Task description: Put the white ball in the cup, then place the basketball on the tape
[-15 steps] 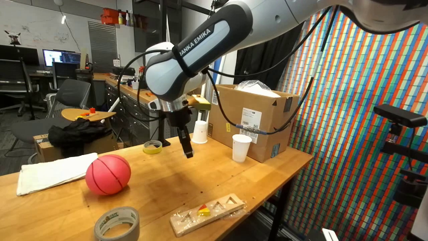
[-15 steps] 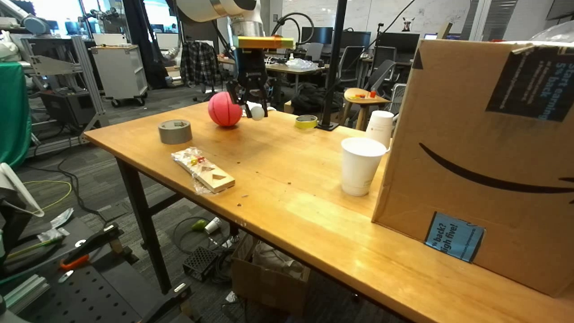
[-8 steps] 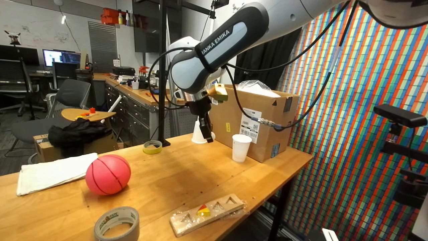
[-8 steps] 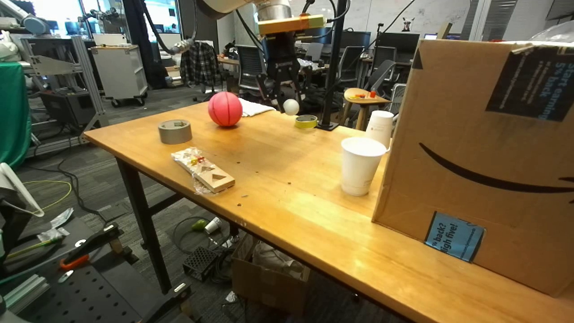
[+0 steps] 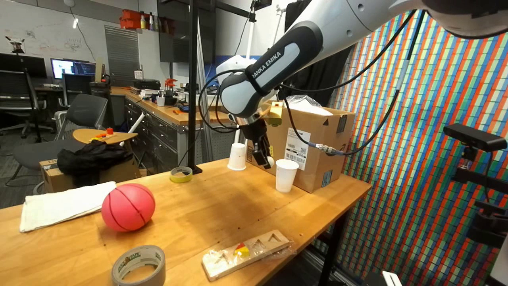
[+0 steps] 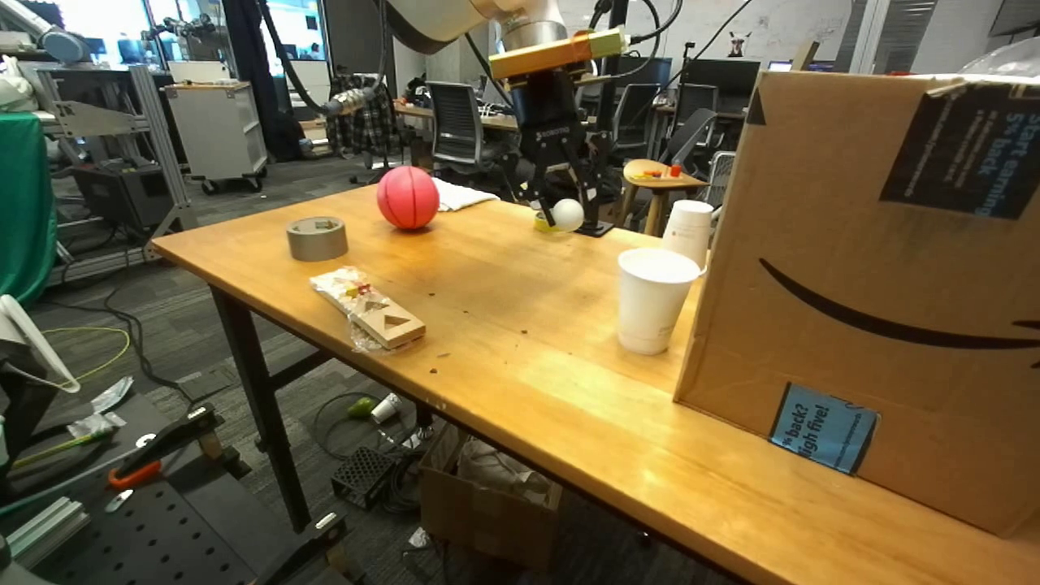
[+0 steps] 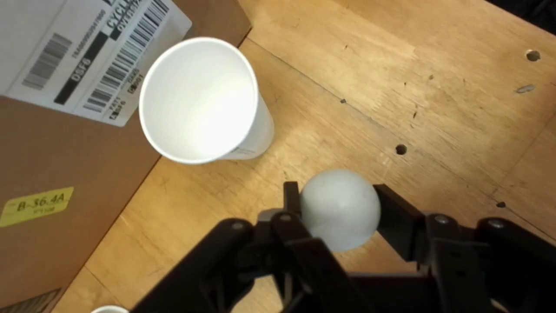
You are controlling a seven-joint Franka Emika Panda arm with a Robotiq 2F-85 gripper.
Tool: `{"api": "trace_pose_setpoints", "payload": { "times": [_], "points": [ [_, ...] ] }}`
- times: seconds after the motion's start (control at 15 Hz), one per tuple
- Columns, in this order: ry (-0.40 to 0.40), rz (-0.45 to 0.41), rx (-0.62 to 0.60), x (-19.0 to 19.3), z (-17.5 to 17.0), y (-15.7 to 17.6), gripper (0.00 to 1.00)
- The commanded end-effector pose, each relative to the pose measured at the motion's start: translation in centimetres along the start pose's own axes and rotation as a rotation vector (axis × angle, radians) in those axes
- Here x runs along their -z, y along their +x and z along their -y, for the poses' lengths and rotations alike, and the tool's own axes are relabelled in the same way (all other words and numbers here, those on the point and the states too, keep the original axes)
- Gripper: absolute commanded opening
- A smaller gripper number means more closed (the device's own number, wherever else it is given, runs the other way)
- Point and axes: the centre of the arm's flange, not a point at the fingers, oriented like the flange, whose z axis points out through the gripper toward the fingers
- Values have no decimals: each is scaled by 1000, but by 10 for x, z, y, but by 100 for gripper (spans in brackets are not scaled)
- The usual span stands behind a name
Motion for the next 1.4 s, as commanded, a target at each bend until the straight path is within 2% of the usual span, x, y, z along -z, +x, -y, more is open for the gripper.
{"api": "trace_pose_setpoints", "payload": {
  "times": [0.0, 0.2, 0.33, 0.6, 0.87, 1.07, 1.33],
  "points": [
    [-6, 43, -84, -3, -30, -18, 21],
    [-3, 57, -123, -7, -49, -31, 21],
    [-28, 65, -88, -4, -45, -35, 21],
    [-163, 107, 72, 9, -16, -26, 21],
    [-309, 188, 217, 16, 6, -13, 21],
    [-411, 276, 318, 12, 8, -10, 21],
    [-490, 392, 371, -4, -5, -22, 21]
  ]
}}
